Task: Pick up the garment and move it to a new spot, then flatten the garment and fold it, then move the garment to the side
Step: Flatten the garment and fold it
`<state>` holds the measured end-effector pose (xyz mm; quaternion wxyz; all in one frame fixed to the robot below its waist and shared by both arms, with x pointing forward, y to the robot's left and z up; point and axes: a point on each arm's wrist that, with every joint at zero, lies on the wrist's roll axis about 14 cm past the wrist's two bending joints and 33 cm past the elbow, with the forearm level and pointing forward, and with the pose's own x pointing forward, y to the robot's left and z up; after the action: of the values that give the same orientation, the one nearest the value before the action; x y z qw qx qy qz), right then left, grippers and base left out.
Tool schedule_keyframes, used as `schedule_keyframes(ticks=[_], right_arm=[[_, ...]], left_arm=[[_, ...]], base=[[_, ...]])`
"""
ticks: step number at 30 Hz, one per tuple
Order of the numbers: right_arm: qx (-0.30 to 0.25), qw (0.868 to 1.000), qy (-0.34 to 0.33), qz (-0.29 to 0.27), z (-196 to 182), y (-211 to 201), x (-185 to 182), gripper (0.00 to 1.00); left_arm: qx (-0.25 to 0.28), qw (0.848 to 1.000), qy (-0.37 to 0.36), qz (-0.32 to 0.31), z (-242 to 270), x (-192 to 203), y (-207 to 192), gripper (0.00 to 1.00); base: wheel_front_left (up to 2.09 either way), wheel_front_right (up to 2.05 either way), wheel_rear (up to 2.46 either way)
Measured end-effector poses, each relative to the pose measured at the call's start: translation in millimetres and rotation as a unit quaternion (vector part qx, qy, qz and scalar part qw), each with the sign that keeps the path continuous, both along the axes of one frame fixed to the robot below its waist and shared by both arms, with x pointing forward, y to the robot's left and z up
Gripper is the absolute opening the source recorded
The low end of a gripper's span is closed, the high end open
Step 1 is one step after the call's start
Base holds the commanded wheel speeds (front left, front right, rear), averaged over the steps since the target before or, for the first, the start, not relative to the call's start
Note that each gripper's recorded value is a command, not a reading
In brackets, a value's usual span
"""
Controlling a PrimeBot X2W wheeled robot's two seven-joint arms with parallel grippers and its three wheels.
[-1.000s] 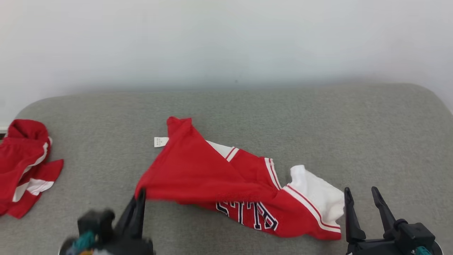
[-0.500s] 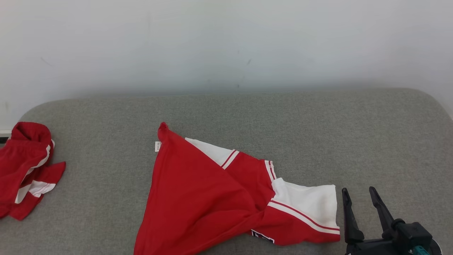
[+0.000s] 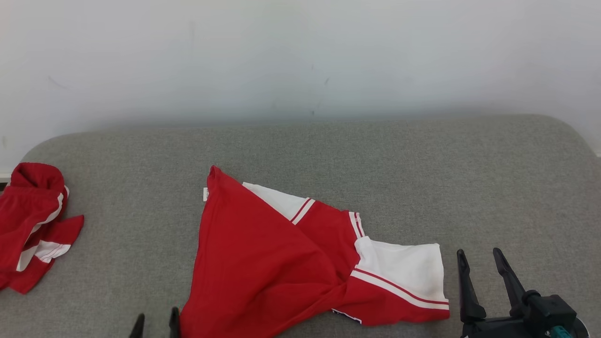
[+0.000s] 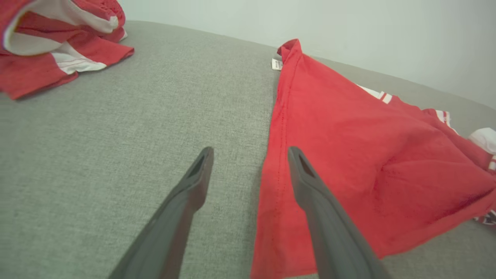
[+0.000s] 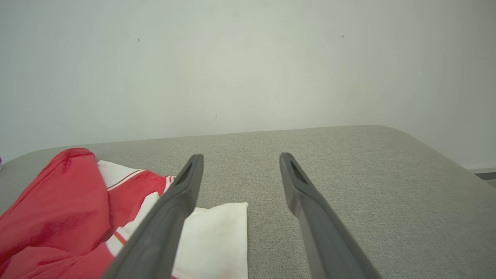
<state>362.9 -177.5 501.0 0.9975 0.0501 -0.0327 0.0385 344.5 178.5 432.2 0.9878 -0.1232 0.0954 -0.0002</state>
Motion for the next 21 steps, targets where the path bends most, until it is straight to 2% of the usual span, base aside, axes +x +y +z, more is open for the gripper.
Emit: schedule_keyframes(ticks=[10, 21], right_arm=[[-0.001, 1.0, 0.004, -0.004, -2, -4, -1, 1.0], [-0.002, 1.0, 0.004, -0.012, -2, -11, -7, 1.0]], left_arm=[[0.033, 0.993, -0.111, 0.023, 62, 11, 10, 1.0], [0.047, 0.989, -0.139, 0.01, 75, 8, 6, 1.0]], base=[[0.0, 0.0, 0.0], [0.0, 0.0, 0.0]])
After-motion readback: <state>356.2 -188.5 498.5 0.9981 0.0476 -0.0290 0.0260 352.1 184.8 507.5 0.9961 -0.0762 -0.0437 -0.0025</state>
